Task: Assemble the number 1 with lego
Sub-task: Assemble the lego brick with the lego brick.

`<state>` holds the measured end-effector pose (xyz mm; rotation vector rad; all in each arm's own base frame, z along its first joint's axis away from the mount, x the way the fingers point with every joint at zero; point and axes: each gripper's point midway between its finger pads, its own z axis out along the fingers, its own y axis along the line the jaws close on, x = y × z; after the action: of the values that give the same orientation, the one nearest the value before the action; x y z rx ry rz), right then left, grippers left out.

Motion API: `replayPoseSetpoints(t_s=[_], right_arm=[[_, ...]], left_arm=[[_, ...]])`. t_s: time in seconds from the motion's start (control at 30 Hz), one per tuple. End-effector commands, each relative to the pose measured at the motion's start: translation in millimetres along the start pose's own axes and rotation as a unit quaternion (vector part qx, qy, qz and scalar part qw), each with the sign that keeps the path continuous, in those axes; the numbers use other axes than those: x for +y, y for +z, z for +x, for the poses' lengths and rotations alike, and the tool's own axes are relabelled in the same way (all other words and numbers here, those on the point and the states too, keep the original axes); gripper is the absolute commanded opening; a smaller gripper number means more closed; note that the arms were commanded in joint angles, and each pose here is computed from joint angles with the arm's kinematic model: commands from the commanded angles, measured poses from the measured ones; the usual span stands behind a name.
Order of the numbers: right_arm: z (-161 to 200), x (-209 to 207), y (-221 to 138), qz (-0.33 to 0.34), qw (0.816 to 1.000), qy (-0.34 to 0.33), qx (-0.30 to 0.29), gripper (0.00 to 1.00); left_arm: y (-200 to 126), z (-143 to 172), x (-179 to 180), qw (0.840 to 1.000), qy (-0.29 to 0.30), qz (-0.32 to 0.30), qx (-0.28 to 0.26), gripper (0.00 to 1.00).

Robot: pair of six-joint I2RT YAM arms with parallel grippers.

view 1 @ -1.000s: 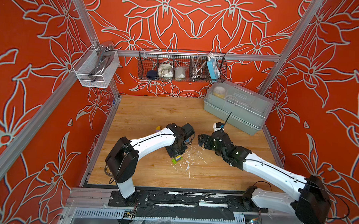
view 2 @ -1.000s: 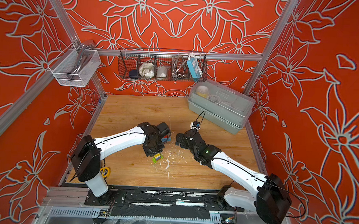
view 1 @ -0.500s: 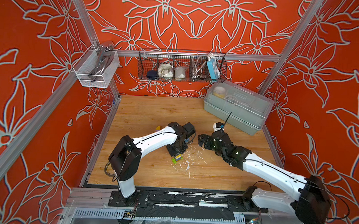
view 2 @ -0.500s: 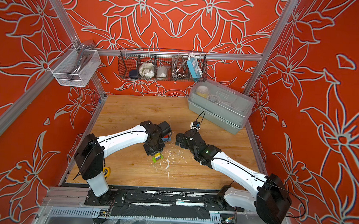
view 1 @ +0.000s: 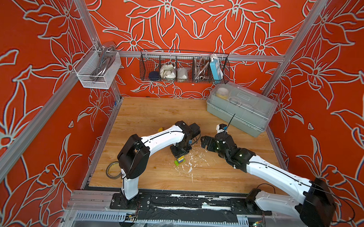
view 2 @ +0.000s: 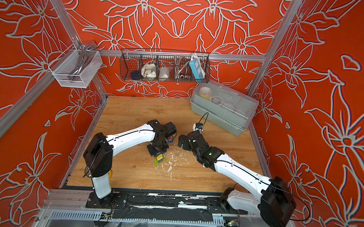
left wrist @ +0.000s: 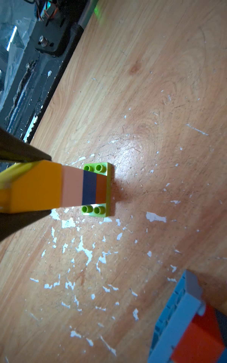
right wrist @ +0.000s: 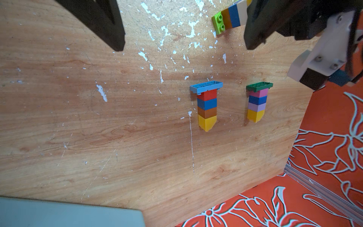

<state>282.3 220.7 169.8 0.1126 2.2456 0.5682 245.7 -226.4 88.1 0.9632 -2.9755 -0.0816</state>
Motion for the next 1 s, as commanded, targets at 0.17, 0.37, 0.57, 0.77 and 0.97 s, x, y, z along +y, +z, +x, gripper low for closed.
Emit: replayPoseSetpoints(t_s=[0.17,0.37,0.57,0.77,0.97], right_arm=[[-11.4,5.1,-7.7,-0.012,1.0,-0.006,-0.015,0.99],[-12.9,4.2,-9.5,-0.011,1.0,-0.005,-0.019,1.0],[-14.3,0.7,-10.6,-0.005,1.0,-0.006,-0.021,1.0],[-13.9,-1.1,-10.2,-0.003,1.0,-0.006,-0.022,1.0],[-14.5,-2.5,-10.0,0.0,1.0,-0.007,-0.022,1.0]], left_arm=[[40.4,1.6,19.6,0.998,-0.006,-0.067,0.012,0.11],[49.7,4.0,21.4,0.997,-0.015,-0.069,0.018,0.07],[60.4,7.0,21.6,0.998,-0.033,-0.049,0.021,0.03],[67.4,8.6,22.5,0.998,-0.029,-0.055,0.026,0.03],[70.9,8.3,22.1,0.998,-0.021,-0.062,0.027,0.03]])
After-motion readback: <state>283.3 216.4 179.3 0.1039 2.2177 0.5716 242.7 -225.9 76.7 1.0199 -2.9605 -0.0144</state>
